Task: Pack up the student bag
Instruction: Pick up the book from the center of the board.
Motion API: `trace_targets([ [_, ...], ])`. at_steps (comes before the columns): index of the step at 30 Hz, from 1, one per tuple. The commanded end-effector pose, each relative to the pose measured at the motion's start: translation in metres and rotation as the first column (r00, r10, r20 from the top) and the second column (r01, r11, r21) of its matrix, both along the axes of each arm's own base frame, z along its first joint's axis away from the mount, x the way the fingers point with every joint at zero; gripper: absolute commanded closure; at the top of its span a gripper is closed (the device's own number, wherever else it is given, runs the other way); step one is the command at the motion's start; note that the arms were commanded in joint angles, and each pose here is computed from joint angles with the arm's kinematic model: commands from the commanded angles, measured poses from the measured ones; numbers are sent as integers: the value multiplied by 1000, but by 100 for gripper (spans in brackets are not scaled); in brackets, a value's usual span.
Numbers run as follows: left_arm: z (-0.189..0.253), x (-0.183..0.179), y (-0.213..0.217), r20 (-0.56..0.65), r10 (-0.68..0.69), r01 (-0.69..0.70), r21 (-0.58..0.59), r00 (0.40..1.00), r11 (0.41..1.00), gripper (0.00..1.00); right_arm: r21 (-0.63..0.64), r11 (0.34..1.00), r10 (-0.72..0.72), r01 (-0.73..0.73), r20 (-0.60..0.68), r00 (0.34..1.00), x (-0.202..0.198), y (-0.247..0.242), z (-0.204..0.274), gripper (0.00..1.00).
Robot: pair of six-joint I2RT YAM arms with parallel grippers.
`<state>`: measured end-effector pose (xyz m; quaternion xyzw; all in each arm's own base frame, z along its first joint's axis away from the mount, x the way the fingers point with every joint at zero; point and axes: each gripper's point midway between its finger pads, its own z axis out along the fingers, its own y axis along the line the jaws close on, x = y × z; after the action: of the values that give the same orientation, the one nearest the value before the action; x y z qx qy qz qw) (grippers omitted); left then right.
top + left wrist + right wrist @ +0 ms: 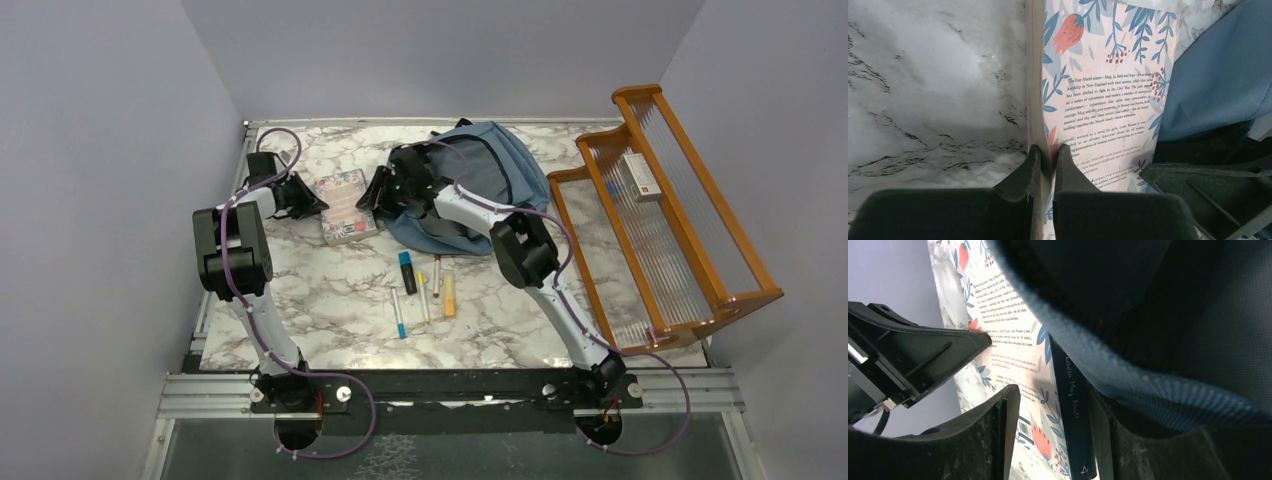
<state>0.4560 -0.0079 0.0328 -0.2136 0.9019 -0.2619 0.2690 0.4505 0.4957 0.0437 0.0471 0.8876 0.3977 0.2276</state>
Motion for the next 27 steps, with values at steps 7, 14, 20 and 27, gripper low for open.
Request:
trace_targets([
  [7, -87, -74, -10, -329, -15, 19, 10, 944, 1000, 100, 123, 989, 111, -86, -216, 970, -36, 11, -44, 43],
  [14, -86, -73, -14, -323, -31, 29, -11, 946, 1000, 100, 230, 956, 228, -185, -177, 958, -46, 25, -28, 47],
  [20, -80, -69, -16, -298, -38, 33, -23, 954, 999, 100, 241, 944, 251, -225, -81, 965, -39, 28, -12, 52],
  [27, -64, -61, -33, -222, -78, 64, -69, 972, 996, 100, 266, 927, 289, -265, -55, 956, -42, 32, -6, 54],
])
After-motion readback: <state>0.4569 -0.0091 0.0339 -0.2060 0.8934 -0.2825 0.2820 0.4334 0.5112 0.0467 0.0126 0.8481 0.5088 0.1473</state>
